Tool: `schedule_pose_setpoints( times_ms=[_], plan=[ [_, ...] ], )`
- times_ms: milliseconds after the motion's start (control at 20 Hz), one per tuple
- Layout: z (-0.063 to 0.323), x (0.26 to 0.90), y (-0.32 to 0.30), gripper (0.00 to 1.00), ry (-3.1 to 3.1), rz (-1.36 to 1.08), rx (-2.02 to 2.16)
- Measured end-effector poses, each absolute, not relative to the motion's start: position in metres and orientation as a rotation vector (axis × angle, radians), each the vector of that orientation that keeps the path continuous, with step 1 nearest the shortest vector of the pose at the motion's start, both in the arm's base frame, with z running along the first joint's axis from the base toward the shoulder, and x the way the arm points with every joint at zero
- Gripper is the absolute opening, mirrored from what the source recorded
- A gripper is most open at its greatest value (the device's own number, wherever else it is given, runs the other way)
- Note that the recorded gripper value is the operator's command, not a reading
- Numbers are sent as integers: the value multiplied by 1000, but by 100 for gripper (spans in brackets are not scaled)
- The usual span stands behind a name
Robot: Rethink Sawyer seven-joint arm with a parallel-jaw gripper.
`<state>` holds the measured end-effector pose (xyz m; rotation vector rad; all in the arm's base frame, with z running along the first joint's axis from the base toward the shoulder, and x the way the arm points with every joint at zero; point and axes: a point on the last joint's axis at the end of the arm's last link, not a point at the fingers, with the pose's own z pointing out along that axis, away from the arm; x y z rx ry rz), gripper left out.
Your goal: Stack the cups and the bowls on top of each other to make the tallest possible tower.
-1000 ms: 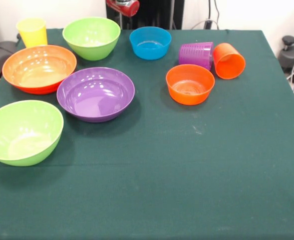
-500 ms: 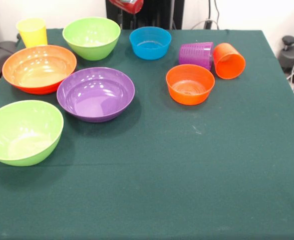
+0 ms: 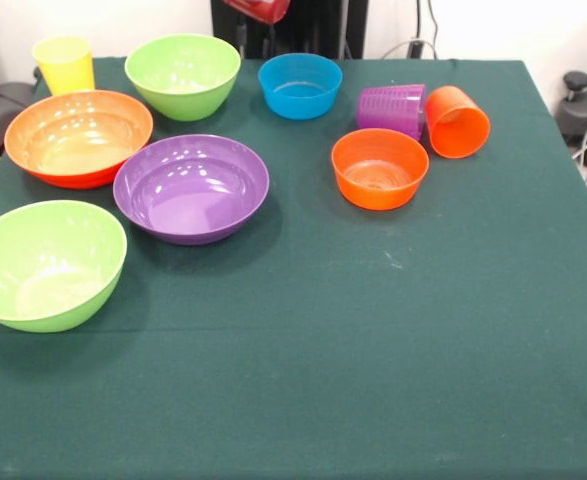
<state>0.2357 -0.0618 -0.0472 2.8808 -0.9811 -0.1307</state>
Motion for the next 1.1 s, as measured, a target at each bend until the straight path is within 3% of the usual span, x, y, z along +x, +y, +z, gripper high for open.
schedule_pose_setpoints(
  times_ms=[1100],
  plan=[
    [-25,260,-55,100,-971,-16,2908]
  ],
)
